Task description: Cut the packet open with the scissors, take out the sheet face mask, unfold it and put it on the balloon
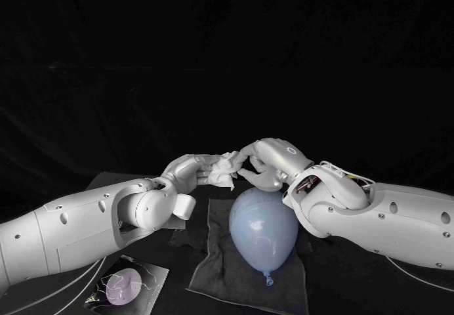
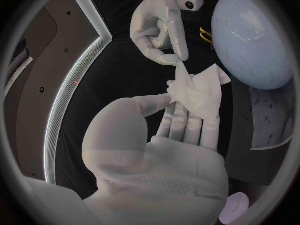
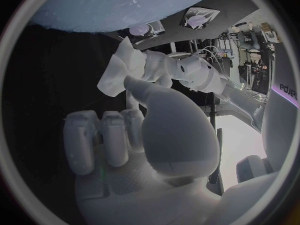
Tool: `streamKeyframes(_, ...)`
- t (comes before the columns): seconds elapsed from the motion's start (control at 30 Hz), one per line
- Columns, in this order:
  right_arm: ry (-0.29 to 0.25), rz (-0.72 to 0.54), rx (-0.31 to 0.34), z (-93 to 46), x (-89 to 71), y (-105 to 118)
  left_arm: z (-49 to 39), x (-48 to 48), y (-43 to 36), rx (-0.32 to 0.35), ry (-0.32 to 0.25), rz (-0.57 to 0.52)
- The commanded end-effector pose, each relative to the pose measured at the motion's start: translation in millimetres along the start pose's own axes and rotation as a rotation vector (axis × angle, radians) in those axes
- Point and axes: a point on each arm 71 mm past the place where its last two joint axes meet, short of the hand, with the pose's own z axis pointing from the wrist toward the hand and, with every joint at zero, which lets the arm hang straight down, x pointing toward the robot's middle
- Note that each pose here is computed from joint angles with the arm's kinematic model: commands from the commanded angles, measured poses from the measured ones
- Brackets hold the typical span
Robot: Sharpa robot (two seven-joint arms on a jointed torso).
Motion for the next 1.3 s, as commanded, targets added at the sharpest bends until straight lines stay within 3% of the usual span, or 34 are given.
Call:
streamKeyframes(0.03, 0.004, -0.002, -0.008, -2.3, -0.7, 1.3, 0.7, 0.1, -2.6, 0.020, -0.009, 0.002)
streamKeyframes(0.53, 0.004, 0.033, -0.018, -14.3, -4.2, 6.4, 4.6, -19.7, -5.6, 0.042, -0.149, -0.019)
streamKeyframes(1.0, -0.009, 0.029, -0.006, -16.4, -5.5, -1.3, 8.9, -23.2, -13.2, 0.009, -0.092, -0.005)
streamKeyframes(1.3, 0.017, 0.035, -0.006, -18.3, -3.2, 2.1, 12.2, -27.0, -21.2, 0.049, -0.153, -0.005)
